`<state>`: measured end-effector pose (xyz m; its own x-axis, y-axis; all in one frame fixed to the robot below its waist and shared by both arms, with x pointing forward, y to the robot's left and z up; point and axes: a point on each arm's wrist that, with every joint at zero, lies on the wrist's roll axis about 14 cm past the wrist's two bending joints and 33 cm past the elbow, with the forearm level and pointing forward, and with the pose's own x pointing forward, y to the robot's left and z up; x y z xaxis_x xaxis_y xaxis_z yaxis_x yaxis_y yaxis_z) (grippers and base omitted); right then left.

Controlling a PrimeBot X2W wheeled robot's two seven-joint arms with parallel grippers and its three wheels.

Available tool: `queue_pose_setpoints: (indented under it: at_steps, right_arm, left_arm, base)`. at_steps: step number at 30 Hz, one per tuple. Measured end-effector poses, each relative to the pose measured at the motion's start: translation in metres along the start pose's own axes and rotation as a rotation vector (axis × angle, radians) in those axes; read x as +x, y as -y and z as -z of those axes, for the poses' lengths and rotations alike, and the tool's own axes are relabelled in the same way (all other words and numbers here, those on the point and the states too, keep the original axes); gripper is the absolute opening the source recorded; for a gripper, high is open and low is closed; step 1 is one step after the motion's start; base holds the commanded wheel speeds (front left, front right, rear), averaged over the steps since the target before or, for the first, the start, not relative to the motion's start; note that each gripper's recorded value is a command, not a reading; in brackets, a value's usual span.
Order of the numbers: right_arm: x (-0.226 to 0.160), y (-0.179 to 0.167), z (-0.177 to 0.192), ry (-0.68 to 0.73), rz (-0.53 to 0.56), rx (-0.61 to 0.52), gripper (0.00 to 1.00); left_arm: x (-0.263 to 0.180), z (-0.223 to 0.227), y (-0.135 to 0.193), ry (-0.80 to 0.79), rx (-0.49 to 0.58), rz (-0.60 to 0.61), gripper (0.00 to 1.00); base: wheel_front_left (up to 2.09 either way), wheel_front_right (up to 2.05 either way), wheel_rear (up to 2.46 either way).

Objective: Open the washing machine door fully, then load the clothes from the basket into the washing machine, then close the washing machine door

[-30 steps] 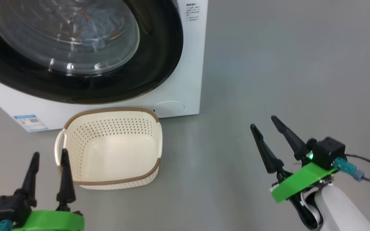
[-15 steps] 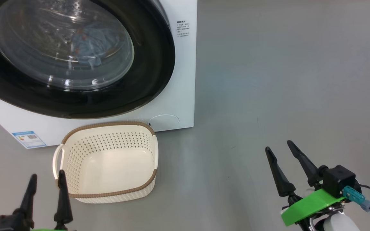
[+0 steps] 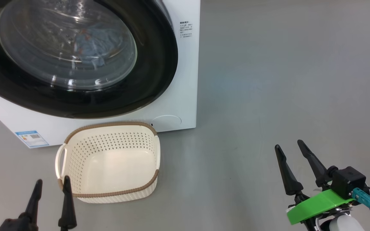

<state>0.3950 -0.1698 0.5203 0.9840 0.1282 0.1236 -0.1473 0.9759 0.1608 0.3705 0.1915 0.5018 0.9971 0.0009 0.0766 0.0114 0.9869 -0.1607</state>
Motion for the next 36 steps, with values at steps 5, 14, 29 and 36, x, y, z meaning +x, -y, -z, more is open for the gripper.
queue_pose_setpoints:
  at_steps: [5,14,29,36]
  right_arm:
    - [-0.002,-0.001,-0.002,0.004,-0.001,-0.002,1.0]
    - [-0.002,0.0,0.001,-0.008,-0.001,-0.028,1.0]
    - [-0.007,-0.006,0.019,-0.062,-0.012,-0.015,0.0]
    - [-0.016,-0.002,0.031,-0.103,0.018,0.05,0.0]
  left_arm:
    - [-0.005,0.001,0.0,-0.005,-0.001,0.003,1.0]
    - [-0.007,-0.001,0.0,0.0,-0.002,0.003,1.0]
    - [-0.018,0.014,0.001,-0.047,-0.022,-0.01,0.0]
    - [-0.021,0.022,0.001,-0.079,-0.088,-0.028,0.0]
  base:
    - [0.0,0.0,0.0]
    - [0.0,0.0,0.0]
    - [0.0,0.0,0.0]
    - [0.0,0.0,0.0]
